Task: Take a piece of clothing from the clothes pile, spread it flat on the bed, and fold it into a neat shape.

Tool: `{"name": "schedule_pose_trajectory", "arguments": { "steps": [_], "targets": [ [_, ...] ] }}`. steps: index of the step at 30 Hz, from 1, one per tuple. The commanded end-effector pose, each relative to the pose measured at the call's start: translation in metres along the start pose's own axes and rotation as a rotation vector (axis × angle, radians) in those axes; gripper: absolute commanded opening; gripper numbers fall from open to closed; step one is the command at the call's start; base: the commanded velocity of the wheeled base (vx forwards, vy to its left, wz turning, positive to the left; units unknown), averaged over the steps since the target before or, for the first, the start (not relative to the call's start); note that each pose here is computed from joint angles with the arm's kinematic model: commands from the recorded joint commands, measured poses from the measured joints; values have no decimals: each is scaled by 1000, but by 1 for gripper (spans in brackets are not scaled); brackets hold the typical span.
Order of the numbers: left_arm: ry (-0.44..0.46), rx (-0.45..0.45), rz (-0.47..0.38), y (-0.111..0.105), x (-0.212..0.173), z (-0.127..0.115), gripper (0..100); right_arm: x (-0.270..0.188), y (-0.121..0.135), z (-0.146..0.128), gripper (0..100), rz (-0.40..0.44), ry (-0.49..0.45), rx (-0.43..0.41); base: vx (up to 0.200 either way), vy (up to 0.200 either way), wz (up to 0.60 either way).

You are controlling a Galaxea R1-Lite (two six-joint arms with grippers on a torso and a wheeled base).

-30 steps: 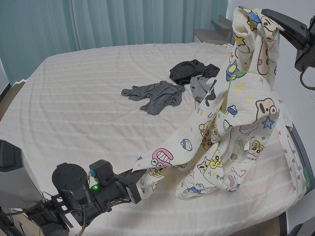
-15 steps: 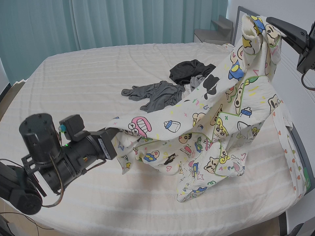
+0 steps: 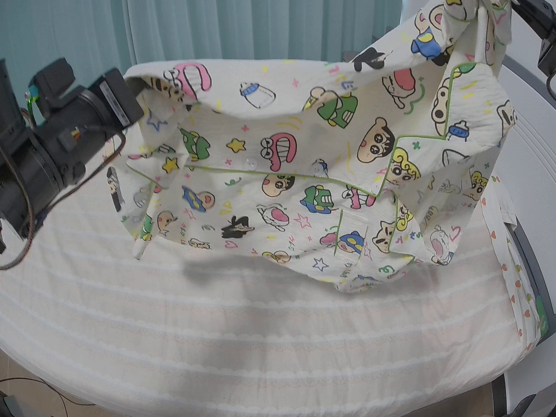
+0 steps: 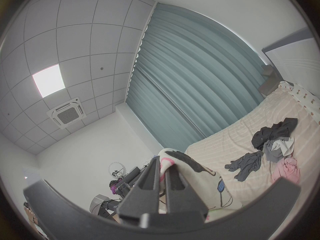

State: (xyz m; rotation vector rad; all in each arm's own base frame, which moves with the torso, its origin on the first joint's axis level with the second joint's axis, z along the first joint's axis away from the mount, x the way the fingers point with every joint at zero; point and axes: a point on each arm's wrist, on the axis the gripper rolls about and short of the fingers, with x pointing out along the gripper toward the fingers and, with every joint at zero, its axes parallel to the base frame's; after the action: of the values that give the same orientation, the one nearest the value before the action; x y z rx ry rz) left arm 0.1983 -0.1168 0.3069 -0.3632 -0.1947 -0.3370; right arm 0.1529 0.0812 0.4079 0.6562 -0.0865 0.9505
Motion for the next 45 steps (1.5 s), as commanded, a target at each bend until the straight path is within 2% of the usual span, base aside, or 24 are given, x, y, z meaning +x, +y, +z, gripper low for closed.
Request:
{"name": "schedule_pose_trajectory", "arguments": {
  "steps": [1,5,9,18,33,45],
  "targets": [
    [-71,5,4,-5,-5,22,0,-2,5,4,0,2,6,4,0,0,0],
    [30,30,44,5,-11,-7,0,-5,-9,-13,0,-46,51,30,0,0,0],
    [72,34,54,8,-14,-19,0,-6,-16,-23,0,-72,78,45,-150,0,0],
    [100,-24,61,11,-18,-28,0,-7,-22,-29,0,-90,96,59,-200,0,0],
    [143,-17,47,9,-23,-39,0,-11,-25,-35,0,-104,111,75,0,0,0],
    [138,-11,67,13,-22,-38,0,-12,-24,-36,0,-100,116,77,0,200,0]
  ]
}}
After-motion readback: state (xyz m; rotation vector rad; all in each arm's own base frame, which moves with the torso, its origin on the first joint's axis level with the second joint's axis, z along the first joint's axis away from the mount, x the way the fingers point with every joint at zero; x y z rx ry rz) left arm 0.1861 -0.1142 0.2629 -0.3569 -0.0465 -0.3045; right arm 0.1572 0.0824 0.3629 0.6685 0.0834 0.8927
